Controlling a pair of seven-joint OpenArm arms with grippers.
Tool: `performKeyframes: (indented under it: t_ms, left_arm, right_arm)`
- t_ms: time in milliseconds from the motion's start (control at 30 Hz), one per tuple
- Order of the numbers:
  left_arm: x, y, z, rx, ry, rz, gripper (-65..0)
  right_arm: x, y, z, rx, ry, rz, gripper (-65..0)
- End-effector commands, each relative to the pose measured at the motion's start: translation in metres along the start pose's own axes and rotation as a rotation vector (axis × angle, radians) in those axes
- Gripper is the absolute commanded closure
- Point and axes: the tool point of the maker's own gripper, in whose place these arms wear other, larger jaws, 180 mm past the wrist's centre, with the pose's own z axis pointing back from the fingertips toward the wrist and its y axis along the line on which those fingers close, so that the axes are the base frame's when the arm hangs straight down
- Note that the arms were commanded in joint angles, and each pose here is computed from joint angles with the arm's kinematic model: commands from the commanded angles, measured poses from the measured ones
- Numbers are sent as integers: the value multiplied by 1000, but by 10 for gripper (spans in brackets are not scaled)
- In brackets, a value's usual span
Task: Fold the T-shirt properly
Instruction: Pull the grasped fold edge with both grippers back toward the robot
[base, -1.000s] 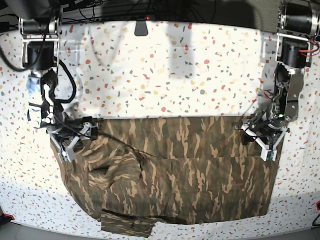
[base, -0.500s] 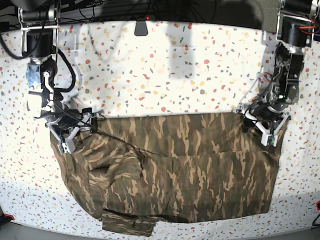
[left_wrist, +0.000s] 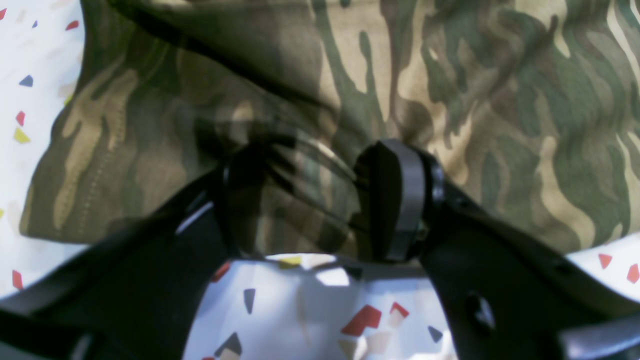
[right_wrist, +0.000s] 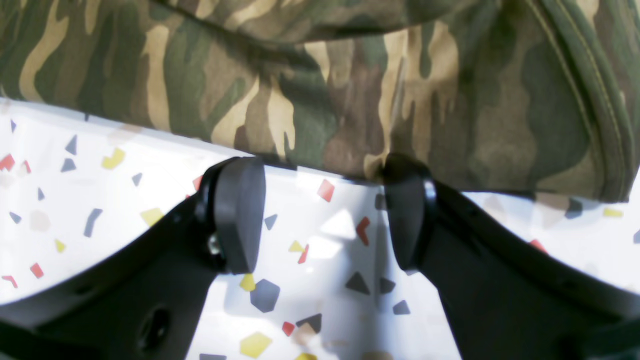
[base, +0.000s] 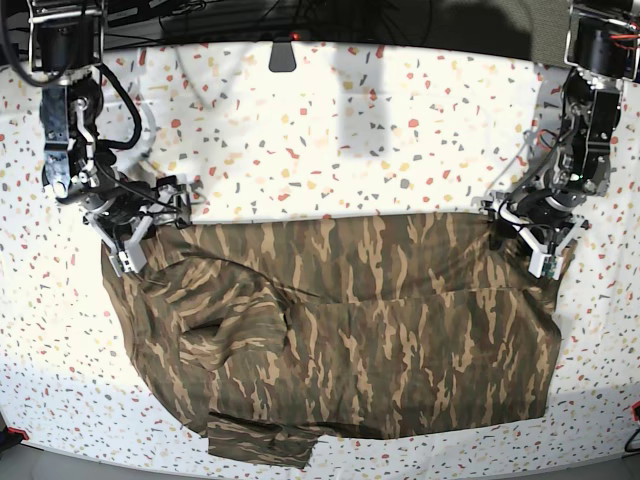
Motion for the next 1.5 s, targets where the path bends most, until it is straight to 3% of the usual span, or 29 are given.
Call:
performKeyframes:
  t_ms: [0,300,433,567,733,833,1000,1333,1467]
  left_arm:
    - [-73,0,9,9,283,-14,-343]
    - [-59,2,6,13,234,-16,-343]
    - [-59,-2,4,7,230,-12,-343]
    - [-57,-7,2,-2,216,-5,-343]
    - [-61,-8,4,6,164,-30,-343]
    - [-73,-10,7,3,198,-26,-343]
    - [-78,-9,8,5,232,-27,-343]
    - [-70,-20,28,-24,224,-74,-343]
    - [-64,-21,31,-28,201,-86,-343]
  right_arm:
    - [-16,1,2,8,59,-2,-375]
    - [76,-22,26,-24,-232,-47,-375]
    - [115,-18,24,-34,-314,-24,-375]
    - [114,-13,-6,-59,-257,-11,-375]
    - [38,-27,-41,-105,-35,8,-375]
    - [8,-28,-34,-88,2,-22,-375]
    - [-31,-25,-10,-94,86,31,-375]
    - [-56,4,23,-66,81,120,-375]
    - [-14,8,29,-73,-54,107,-375]
